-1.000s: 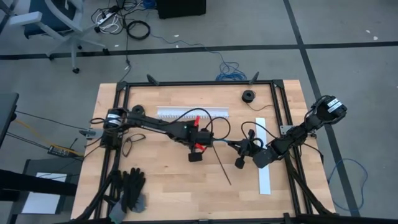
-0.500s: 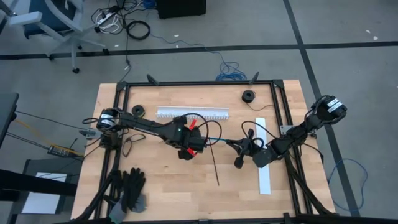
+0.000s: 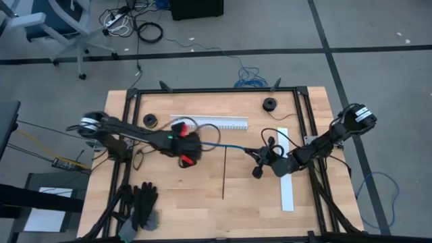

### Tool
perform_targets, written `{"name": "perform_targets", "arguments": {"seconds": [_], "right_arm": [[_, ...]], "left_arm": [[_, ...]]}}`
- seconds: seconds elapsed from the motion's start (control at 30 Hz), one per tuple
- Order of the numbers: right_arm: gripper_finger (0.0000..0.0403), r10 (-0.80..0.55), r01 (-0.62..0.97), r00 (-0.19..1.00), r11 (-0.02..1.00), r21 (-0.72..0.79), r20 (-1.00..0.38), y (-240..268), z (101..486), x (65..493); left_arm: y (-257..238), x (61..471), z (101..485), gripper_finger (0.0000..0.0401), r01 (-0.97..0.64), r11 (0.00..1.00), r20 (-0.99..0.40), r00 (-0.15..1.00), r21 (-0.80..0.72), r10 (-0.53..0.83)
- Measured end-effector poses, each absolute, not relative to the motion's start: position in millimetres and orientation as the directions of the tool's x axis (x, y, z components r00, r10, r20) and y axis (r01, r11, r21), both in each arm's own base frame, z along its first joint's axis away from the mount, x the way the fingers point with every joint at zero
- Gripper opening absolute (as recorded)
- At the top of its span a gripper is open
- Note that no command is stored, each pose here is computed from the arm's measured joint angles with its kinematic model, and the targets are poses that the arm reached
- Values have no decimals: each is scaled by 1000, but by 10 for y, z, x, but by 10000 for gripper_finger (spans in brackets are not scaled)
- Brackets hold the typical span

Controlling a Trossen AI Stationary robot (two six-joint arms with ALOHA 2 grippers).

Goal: Ziptie cables
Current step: Put the zip tie cable into the white cable duct

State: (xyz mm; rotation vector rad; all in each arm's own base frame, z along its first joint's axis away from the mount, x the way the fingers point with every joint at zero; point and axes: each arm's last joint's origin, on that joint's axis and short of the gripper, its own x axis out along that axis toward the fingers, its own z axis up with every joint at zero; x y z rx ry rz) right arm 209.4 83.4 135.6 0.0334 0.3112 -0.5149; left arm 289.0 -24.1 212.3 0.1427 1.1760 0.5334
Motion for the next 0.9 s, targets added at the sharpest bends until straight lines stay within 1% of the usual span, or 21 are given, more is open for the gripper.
{"name": "perform_targets", "arguments": {"seconds": [0.1, 0.17, 0.3, 0.43, 0.6, 0.77, 0.9], "right_arm": [[16, -455, 462, 846, 886, -44, -277, 758, 1415, 2171], [16, -433, 441, 863, 897, -30, -261, 671, 1455, 2232], [16, -398, 413, 881, 911, 3, -254, 437, 1495, 2333], [16, -378, 393, 901, 919, 35, -213, 218, 1556, 2401], [16, -354, 369, 920, 927, 69, -169, -19, 1613, 2440], [16, -349, 366, 922, 927, 85, -167, -229, 1625, 2445], [15, -347, 368, 923, 923, 113, -168, -389, 1627, 2431]], "left_arm": [[-161, 2696, 2146, 0, -347, 882, -811, 381, 320, 444], [-71, 2587, 2141, 0, -366, 877, -794, 408, 310, 451], [136, 2451, 2062, 0, -385, 876, -793, 415, 290, 445], [321, 2383, 2027, 0, -389, 875, -791, 418, 288, 447], [449, 2270, 2154, 0, -406, 866, -781, 422, 292, 461], [533, 2151, 2283, 0, -419, 861, -767, 437, 289, 470], [646, 2114, 2311, 0, -431, 853, -761, 434, 294, 482]]}}
